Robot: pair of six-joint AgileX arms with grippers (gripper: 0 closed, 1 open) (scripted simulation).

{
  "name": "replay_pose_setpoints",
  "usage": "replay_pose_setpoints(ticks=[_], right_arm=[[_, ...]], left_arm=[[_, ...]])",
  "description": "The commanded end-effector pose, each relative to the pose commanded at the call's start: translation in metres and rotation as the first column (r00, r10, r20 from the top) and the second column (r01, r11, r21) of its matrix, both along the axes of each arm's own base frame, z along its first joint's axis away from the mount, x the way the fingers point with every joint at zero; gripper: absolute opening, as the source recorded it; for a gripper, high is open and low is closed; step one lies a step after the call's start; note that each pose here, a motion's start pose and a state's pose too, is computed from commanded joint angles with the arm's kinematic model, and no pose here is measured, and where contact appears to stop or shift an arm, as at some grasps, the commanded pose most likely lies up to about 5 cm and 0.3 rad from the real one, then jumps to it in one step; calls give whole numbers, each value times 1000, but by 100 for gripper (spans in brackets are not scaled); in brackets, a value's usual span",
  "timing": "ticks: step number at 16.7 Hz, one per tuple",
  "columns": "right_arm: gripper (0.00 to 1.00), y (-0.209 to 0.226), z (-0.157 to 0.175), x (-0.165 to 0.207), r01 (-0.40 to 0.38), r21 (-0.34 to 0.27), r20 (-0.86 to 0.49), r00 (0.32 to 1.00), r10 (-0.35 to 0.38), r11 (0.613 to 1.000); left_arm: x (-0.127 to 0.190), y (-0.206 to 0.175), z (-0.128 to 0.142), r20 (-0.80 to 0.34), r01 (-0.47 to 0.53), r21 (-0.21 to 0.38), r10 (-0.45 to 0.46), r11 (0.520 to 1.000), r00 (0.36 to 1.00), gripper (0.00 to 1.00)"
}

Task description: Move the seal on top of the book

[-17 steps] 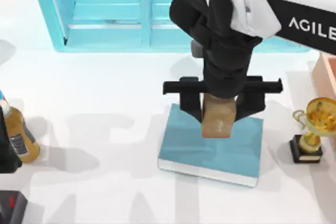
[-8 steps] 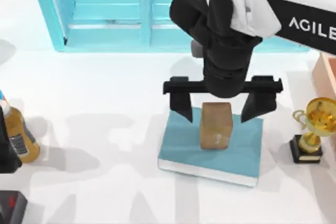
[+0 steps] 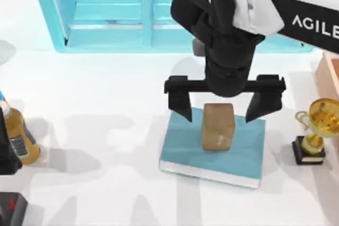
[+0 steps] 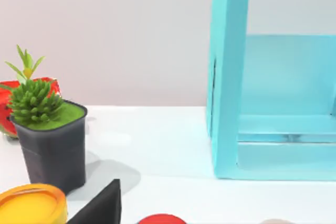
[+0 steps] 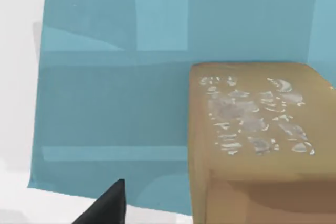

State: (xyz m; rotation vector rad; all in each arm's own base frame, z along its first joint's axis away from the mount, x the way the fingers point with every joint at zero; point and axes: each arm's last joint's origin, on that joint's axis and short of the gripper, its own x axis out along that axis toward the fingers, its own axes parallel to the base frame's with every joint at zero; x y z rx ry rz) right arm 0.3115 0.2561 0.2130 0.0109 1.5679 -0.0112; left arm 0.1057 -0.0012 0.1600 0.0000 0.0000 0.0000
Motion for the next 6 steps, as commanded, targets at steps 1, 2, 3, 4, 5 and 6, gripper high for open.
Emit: replay_pose_setpoints(ticks=[1,2,3,4,5,6], right_arm=[[100,0,5,0,0,0,0,1000,0,1000],[100,0,11,0,0,-1,-2,1000,0,1000],[100,0,16,0,0,-3,-4,1000,0,1000],[100,0,21,0,0,-2,-4,1000,0,1000],[100,0,25,0,0,0,-1,1000,0,1000],[100,-1,26,0,0,0,0,1000,0,1000]], left_arm=[[0,0,0,0,0,0,0,1000,1000,100],[0,0,0,0,0,0,0,1000,1000,100],[0,0,0,0,0,0,0,1000,1000,100],[0,0,0,0,0,0,0,1000,1000,100],[0,0,0,0,0,0,0,1000,1000,100],[0,0,0,0,0,0,0,1000,1000,100]])
